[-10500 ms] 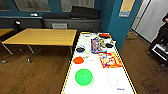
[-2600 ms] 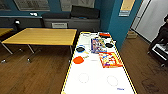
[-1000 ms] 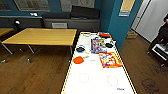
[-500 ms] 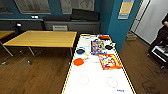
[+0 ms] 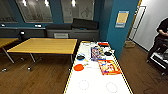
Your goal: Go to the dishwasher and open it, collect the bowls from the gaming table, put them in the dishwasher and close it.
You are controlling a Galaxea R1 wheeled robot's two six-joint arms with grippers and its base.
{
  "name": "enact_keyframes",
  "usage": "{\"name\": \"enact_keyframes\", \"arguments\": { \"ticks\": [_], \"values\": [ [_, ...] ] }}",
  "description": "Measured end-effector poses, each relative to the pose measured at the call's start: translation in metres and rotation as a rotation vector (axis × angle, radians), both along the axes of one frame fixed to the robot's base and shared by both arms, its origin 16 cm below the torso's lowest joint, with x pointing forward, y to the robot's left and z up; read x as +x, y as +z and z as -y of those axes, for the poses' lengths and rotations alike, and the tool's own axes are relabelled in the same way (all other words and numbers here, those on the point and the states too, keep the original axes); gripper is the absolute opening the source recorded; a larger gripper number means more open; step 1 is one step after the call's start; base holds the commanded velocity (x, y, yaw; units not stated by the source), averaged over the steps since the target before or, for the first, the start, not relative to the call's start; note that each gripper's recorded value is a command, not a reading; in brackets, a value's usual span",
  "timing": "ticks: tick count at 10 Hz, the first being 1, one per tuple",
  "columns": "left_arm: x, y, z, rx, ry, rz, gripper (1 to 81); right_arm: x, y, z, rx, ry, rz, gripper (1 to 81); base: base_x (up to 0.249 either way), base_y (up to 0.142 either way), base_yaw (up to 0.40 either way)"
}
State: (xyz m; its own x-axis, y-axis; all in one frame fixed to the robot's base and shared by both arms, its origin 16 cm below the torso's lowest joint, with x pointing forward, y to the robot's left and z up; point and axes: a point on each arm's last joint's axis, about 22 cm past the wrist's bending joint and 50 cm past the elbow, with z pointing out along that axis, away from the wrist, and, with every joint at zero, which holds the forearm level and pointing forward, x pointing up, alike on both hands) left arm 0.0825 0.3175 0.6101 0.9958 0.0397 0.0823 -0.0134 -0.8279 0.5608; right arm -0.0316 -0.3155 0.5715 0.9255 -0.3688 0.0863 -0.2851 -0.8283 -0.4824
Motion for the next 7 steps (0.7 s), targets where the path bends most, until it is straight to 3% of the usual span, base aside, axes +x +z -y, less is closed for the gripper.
{"name": "enact_keyframes", "arguments": {
  "ticks": [2,4,7],
  "values": [
    [0.0,-0.003,-0.001,0.01,0.001,0.025,1.0,0.002,0.0,0.0,0.0,0.004,0.023,1.0,0.0,0.0,0.0],
    [-0.007,-0.01,-0.002,0.02,0.0,0.019,1.0,0.002,0.0,0.002,-0.005,0.005,0.029,1.0,0.0,0.0,0.0],
    [-0.012,-0.029,-0.022,0.074,0.003,0.012,1.0,-0.004,-0.007,0.016,-0.034,0.018,0.017,1.0,0.0,0.0,0.0]
  ]
}}
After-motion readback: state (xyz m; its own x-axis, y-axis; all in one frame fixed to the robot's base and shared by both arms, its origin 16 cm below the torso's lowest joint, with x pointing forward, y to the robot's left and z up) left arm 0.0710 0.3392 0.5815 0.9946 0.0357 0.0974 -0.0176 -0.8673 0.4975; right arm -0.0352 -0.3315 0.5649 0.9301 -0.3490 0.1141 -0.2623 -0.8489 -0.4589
